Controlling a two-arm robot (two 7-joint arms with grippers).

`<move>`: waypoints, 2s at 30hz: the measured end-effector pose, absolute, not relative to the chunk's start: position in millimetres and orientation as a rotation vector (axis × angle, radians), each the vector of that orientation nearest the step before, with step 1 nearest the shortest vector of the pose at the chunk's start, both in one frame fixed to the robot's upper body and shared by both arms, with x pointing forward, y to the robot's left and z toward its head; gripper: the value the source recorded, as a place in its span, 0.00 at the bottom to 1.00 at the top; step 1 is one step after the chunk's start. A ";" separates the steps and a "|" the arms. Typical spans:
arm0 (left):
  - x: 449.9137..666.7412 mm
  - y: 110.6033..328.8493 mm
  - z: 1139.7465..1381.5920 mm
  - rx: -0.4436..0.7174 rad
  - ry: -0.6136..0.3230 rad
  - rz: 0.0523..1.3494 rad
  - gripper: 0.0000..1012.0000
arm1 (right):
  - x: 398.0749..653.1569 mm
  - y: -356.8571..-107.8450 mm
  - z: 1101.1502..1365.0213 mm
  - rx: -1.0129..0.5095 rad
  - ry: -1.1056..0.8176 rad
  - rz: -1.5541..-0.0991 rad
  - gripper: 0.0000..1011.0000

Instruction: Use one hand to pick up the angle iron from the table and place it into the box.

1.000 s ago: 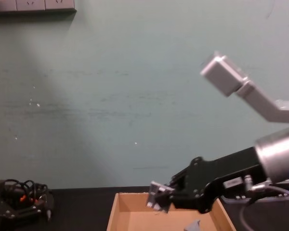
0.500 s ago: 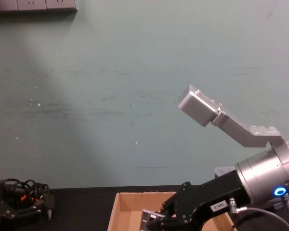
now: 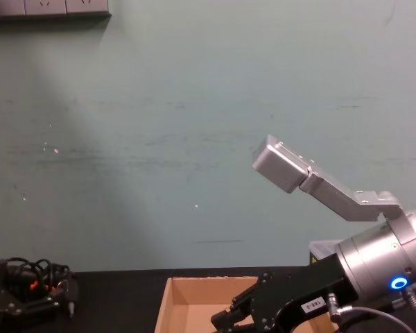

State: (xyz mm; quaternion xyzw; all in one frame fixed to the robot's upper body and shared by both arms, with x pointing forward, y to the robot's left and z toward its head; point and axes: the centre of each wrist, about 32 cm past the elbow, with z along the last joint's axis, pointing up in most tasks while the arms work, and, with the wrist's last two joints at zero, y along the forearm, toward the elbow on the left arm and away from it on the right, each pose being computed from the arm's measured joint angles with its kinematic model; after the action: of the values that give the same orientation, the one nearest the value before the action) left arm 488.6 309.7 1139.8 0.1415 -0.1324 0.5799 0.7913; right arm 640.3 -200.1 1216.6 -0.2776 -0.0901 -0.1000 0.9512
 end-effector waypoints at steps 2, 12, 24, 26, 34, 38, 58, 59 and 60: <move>488.6 309.7 1139.8 0.304 -0.285 1.248 0.99 | 640.3 -200.0 1216.7 -0.565 -0.184 -0.203 0.30; 488.6 309.6 1139.8 0.304 -0.285 1.248 0.99 | 635.6 -202.3 1220.1 -0.543 -0.197 -0.218 0.62; 488.6 309.7 1139.8 0.304 -0.285 1.248 0.99 | 609.5 -234.8 1243.0 -0.442 -0.203 -0.302 0.95; 488.6 309.7 1139.8 0.304 -0.285 1.248 0.99 | 602.1 -242.7 1248.4 -0.426 -0.203 -0.308 0.99; 488.6 309.6 1139.7 0.305 -0.285 1.248 0.99 | 572.6 -263.2 1260.1 -0.398 -0.193 -0.292 0.99; 488.6 309.7 1139.8 0.304 -0.285 1.248 0.99 | 559.7 -266.6 1260.9 -0.401 -0.182 -0.268 0.99; 488.6 309.7 1139.8 0.304 -0.285 1.248 0.99 | 523.7 -243.0 1222.6 -0.455 -0.082 -0.120 0.99; 488.6 309.7 1139.8 0.304 -0.285 1.248 0.99 | 522.9 -242.0 1221.0 -0.458 -0.079 -0.116 0.99; 488.6 309.7 1139.8 0.304 -0.285 1.248 0.99 | 521.2 -239.6 1217.5 -0.463 -0.074 -0.107 0.99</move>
State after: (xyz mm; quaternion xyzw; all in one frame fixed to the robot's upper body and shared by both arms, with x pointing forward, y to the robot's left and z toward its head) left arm 488.6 309.7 1139.8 0.1415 -0.1324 0.5799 0.7913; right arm 521.2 -239.6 1217.5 -0.2291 -0.0366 -0.0527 0.9713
